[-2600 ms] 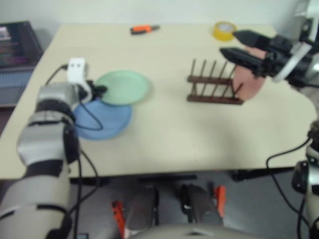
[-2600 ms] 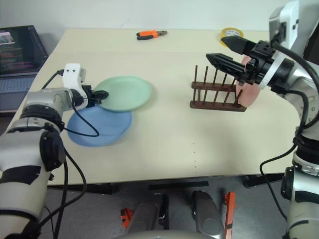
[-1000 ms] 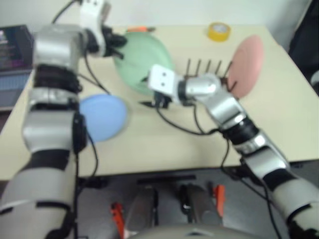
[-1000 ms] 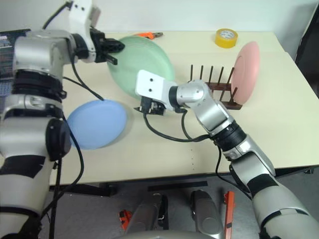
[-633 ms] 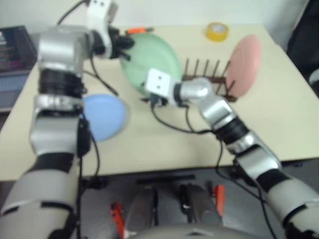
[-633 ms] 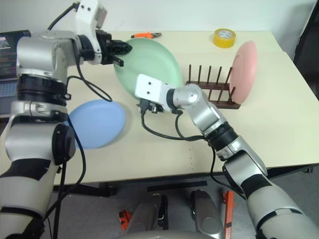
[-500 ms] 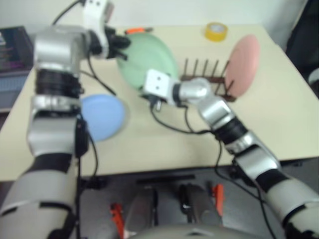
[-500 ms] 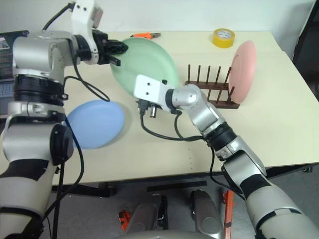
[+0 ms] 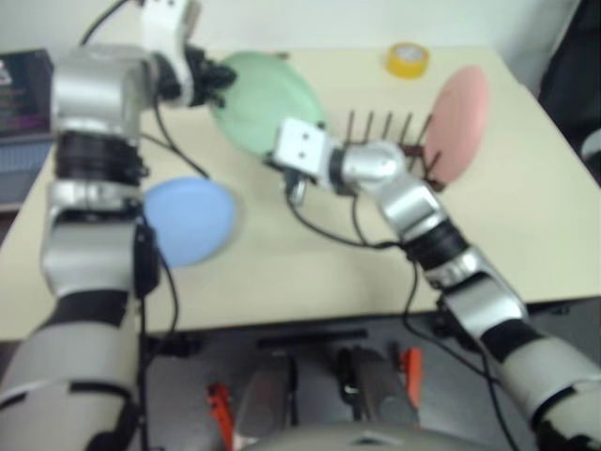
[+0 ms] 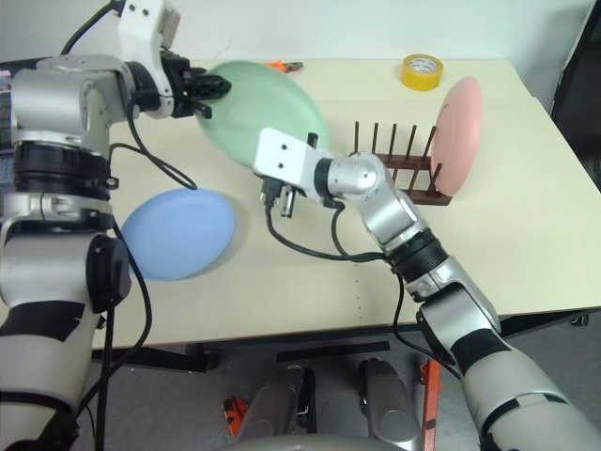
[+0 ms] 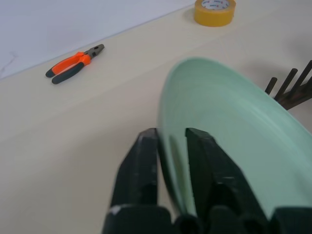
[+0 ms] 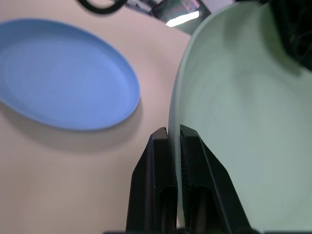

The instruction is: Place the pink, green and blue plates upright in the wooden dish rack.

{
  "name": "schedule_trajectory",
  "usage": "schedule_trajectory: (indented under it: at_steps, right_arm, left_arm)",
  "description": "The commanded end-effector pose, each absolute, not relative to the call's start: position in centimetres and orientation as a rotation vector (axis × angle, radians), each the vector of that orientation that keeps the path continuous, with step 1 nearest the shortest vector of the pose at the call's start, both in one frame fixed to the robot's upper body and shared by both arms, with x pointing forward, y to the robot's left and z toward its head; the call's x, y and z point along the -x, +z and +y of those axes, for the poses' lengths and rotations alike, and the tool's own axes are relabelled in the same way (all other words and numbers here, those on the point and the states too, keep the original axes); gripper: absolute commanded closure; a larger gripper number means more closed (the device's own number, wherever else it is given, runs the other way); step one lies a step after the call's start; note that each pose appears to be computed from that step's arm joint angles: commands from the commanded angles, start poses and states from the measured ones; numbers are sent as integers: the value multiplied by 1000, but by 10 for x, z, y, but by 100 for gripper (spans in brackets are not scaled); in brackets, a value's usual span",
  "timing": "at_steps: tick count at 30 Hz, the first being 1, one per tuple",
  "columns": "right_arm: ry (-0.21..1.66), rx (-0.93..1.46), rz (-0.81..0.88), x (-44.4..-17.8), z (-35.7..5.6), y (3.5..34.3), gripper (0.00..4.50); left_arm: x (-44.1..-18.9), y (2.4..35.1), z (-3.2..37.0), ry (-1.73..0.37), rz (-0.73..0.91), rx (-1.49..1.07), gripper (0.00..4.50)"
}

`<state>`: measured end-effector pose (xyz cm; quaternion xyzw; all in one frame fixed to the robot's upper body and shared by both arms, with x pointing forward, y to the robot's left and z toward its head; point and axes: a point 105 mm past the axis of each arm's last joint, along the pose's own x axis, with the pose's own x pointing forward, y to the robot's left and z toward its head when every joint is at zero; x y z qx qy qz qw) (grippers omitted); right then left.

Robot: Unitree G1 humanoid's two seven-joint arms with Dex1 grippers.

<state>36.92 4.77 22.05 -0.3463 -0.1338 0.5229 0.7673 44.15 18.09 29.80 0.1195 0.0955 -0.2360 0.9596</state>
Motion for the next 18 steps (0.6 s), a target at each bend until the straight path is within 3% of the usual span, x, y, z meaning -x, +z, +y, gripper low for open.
schedule_trajectory:
  at_steps: [1,5,12,18]
  right_arm:
    - [1167,703,-414,-355,57,248,450]
    - [1182,642,-427,-351,59,258,450]
    - [1205,501,-433,-348,56,277,450]
    - [1186,324,-406,-354,40,298,450]
  left_arm:
    - [-436,322,178,-499,100,-275,220]
    - [-430,334,188,-478,63,-291,78]
    - [-394,382,200,-561,-114,-247,78]
    - [-339,374,213,-756,-264,-239,78]
